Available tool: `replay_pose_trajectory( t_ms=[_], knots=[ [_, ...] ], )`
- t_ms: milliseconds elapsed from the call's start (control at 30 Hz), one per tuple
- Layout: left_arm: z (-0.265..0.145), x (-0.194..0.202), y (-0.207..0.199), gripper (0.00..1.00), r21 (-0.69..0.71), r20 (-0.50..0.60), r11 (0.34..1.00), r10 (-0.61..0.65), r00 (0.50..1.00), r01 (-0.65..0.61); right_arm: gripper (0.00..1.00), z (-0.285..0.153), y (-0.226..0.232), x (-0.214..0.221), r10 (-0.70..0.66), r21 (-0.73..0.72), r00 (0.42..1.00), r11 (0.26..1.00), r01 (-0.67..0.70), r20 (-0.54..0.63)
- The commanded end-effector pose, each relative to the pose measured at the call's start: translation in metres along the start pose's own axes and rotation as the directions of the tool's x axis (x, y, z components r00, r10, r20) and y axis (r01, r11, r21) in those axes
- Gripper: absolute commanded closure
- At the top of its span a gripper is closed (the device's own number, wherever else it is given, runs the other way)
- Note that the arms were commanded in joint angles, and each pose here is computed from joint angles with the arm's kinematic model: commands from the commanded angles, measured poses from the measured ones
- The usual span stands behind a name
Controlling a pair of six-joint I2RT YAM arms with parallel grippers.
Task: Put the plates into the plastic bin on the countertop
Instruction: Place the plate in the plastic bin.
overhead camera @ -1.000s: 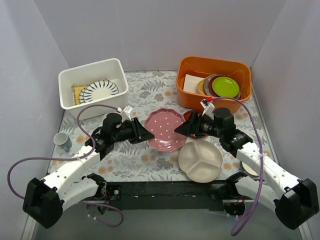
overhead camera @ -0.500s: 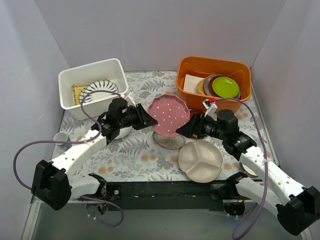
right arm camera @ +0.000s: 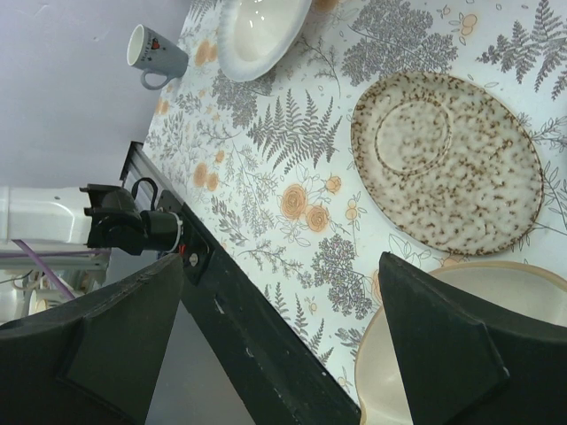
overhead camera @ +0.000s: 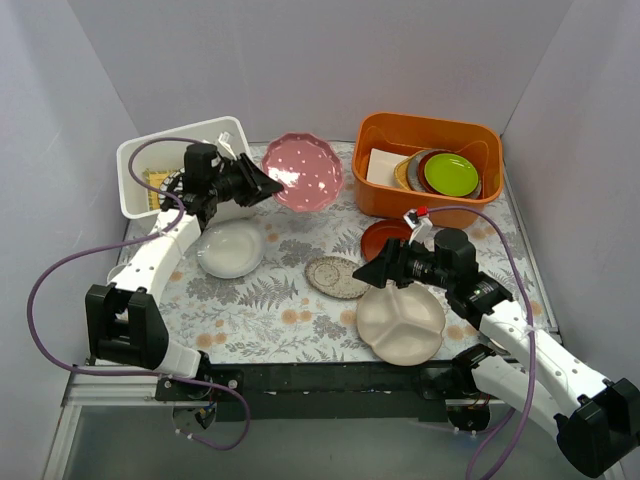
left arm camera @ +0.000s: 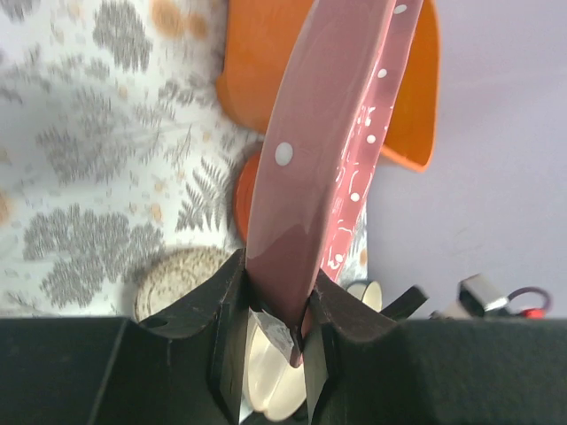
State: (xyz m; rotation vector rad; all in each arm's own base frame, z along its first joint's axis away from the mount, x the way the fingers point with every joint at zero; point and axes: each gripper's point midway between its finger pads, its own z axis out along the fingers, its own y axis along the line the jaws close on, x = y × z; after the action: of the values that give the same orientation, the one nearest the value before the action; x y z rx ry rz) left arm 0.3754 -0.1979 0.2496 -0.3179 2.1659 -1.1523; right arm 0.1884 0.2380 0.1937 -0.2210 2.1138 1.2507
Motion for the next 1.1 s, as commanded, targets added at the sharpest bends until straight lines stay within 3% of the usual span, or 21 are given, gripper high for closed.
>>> replay_pose_trajectory(
  t_ms=[0, 267, 700, 1067],
  knots=[
    [-0.027, -0.05, -0.064, 1.0, 0.198, 0.084, 0.974, 0.094, 0.992, -0.109, 0.02, -0.003, 0.008, -0.002, -0.05, -0.049, 0.999, 0.998, 0.05, 0.019],
    [-0.042, -0.102, -0.058, 1.0, 0.158, 0.182, 0.983, 0.06, 0.982, -0.089, 0.02, -0.002, -0.007, 0.013, -0.047, -0.012, 0.999, 0.999, 0.047, -0.018],
    [-0.099, -0.181, 0.027, 1.0, 0.059, 0.329, 0.997, -0.072, 0.942, 0.056, 0.02, 0.003, -0.019, 0.023, -0.032, 0.014, 0.998, 0.999, 0.033, -0.059],
    [-0.126, -0.202, 0.078, 1.0, -0.041, 0.411, 0.991, -0.097, 0.906, 0.124, 0.02, 0.007, -0.022, 0.027, -0.02, 0.012, 0.997, 1.0, 0.02, -0.074]
  ],
)
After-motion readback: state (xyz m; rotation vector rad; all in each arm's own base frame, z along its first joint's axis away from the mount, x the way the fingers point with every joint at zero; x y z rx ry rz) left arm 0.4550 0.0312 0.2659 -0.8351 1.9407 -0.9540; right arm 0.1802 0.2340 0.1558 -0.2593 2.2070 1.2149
